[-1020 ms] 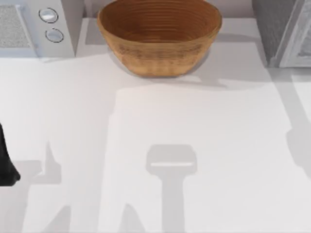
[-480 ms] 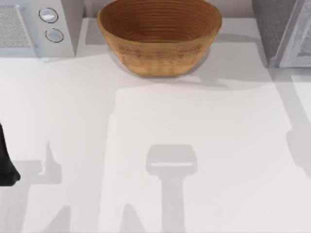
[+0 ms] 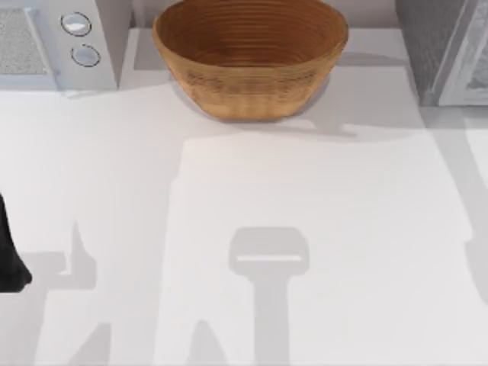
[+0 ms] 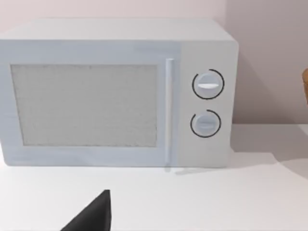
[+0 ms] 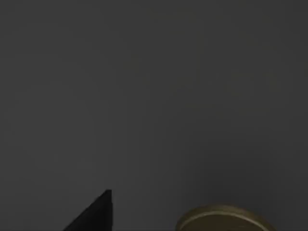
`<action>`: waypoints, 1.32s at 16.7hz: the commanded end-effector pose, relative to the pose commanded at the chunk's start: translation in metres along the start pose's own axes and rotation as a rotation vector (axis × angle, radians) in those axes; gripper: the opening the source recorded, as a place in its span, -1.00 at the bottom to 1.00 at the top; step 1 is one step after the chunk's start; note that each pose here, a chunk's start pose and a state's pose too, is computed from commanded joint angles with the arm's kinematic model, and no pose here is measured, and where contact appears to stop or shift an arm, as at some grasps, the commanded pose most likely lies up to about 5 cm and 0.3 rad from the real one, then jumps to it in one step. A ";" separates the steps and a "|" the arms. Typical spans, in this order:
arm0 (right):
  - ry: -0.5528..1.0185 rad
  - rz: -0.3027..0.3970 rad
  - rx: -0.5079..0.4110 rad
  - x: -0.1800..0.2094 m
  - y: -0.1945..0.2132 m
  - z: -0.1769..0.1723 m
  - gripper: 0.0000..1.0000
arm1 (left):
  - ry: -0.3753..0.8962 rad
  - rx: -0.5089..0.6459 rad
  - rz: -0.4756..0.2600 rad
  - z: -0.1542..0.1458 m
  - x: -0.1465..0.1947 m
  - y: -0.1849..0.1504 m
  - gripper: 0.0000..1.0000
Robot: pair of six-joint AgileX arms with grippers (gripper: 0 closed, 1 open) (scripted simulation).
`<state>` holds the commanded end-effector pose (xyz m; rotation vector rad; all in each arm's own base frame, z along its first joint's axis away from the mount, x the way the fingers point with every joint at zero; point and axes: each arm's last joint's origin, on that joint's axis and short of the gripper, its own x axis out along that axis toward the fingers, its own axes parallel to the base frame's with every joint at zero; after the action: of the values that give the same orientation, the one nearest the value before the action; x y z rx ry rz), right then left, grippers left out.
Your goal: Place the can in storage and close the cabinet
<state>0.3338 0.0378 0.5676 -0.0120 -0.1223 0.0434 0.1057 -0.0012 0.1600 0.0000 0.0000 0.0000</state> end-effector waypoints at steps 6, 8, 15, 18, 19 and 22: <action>-0.078 0.021 -0.035 -0.111 -0.012 -0.003 1.00 | 0.000 0.000 0.000 0.000 0.000 0.000 1.00; -0.090 0.022 -0.042 -0.149 -0.015 -0.023 1.00 | 0.000 0.000 0.000 0.000 0.000 0.000 1.00; -0.038 0.001 -0.034 -0.241 -0.021 -0.165 1.00 | 0.000 0.000 0.000 0.000 0.000 0.000 1.00; 0.021 -0.016 -0.019 -0.260 -0.023 -0.242 1.00 | 0.000 0.000 0.000 0.000 0.000 0.000 1.00; 0.039 -0.021 -0.014 -0.265 -0.023 -0.266 1.00 | 0.000 0.000 0.000 0.000 0.000 0.000 1.00; 0.081 -0.034 0.001 -0.273 -0.023 -0.326 1.00 | 0.000 0.000 0.000 0.000 0.000 0.000 1.00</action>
<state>0.1035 -0.0005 0.2116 -0.0108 -0.0413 0.0084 0.1057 -0.0012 0.1600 0.0000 0.0000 0.0000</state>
